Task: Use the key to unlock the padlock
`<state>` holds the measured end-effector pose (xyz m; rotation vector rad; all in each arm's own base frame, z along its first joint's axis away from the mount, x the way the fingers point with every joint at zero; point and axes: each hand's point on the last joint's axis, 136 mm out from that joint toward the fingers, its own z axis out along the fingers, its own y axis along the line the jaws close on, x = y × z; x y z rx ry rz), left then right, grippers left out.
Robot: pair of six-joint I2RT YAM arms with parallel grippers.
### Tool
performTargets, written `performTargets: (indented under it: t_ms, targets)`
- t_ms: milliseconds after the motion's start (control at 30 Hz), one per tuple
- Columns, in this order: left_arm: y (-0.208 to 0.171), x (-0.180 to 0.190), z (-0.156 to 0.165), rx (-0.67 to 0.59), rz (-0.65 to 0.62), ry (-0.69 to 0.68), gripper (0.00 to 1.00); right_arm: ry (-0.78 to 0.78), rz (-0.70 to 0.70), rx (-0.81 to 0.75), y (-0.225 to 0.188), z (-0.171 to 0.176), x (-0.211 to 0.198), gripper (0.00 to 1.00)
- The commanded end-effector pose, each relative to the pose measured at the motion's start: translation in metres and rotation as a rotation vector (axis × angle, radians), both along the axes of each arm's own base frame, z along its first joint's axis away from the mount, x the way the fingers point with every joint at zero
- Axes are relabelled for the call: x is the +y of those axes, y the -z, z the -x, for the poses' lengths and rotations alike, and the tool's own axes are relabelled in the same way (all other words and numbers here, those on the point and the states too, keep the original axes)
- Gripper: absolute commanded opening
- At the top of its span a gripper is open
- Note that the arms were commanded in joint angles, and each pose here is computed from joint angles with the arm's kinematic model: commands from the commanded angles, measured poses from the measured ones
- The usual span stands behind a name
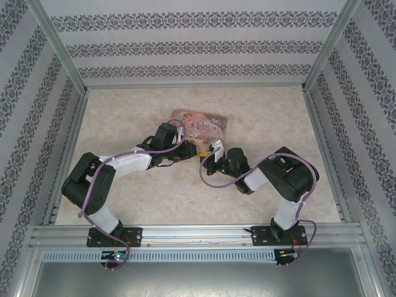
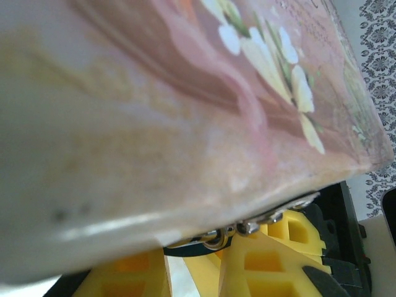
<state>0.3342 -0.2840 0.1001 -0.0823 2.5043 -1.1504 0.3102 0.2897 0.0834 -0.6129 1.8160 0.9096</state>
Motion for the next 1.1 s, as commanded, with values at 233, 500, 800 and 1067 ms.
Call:
performTargets:
  t_ms: [233,500,800,1067]
  targets:
    - [-0.006,-0.021,0.023,0.046,0.083,0.101,0.11,-0.027,-0.161,-0.163,-0.063,-0.015,0.021,0.0]
    - [0.009,-0.021,0.016,0.052,0.077,0.08,0.11,0.015,-0.121,-0.076,-0.027,-0.006,0.016,0.0]
    - [0.022,-0.011,0.007,0.036,0.056,0.053,0.17,0.056,-0.08,0.019,0.009,0.003,0.006,0.0]
    - [0.017,0.003,0.0,0.013,0.049,0.025,0.33,0.069,-0.056,0.086,0.031,0.011,0.001,0.0]
